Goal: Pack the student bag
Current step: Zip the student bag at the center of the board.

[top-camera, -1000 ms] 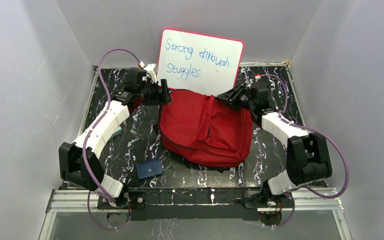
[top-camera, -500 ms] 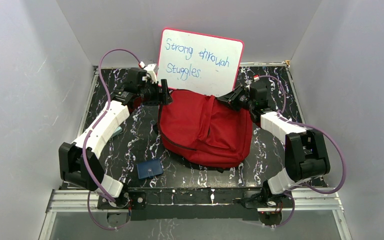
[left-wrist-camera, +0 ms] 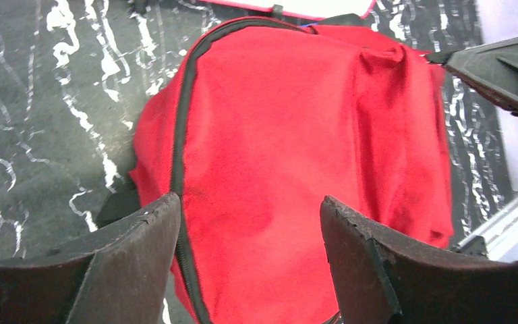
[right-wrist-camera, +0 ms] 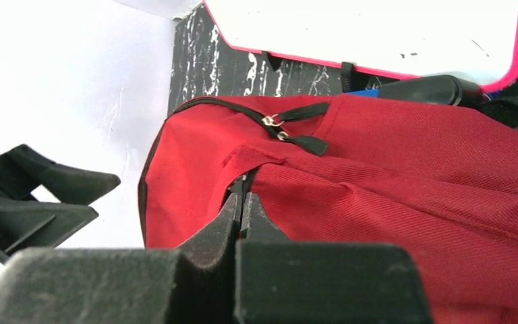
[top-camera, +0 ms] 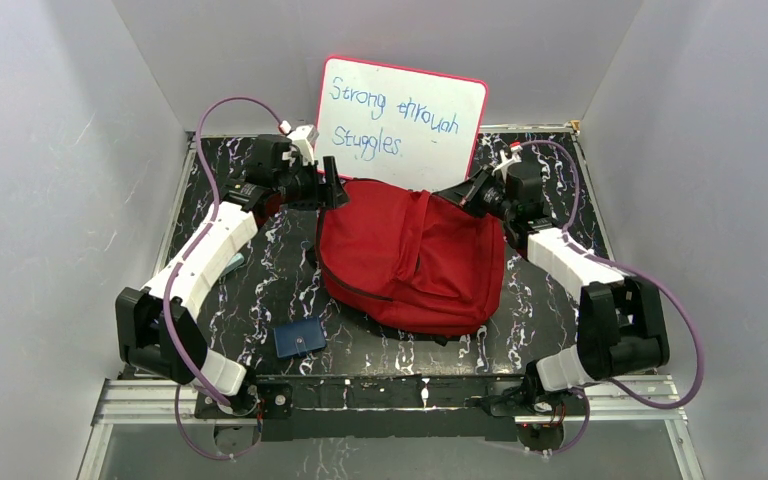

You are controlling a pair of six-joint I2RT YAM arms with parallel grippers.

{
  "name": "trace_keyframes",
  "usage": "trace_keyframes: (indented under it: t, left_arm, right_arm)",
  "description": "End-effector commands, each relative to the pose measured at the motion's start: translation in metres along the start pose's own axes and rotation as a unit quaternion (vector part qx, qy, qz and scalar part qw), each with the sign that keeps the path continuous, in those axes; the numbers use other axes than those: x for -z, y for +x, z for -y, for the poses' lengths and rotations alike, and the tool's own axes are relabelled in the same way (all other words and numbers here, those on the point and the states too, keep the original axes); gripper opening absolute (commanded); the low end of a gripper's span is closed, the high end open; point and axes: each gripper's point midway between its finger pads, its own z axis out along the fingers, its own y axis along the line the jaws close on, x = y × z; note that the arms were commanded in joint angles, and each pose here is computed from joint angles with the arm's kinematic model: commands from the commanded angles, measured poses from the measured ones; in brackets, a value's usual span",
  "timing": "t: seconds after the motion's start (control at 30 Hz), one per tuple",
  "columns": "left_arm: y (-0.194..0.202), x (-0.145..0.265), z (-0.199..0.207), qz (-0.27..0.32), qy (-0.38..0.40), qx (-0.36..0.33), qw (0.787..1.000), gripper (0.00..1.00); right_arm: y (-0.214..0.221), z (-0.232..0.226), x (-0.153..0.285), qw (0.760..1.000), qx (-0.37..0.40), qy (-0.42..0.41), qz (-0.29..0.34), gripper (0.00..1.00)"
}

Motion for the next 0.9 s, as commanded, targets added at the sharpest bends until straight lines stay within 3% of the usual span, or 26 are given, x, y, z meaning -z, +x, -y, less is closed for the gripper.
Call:
trace_keyframes:
  t: [0.0, 0.27, 0.87]
  left_arm:
    - [-0.032, 0.008, 0.036, 0.047, 0.087, -0.007, 0.995, 0.74]
    - [-0.052, -0.028, 0.075, 0.042, 0.142, 0.021, 0.989, 0.77]
    - [-0.021, -0.116, 0.125, -0.013, 0.086, 0.053, 0.995, 0.79]
  right_arm:
    - [-0.012, -0.025, 0.018, 0.997, 0.065, -0.042, 0.028, 0.0]
    - [0.001, -0.035, 0.034, 0.994, 0.088, -0.067, 0.011, 0.0]
    - [0.038, -0.044, 0.039, 0.984, 0.128, -0.112, -0.051, 0.0]
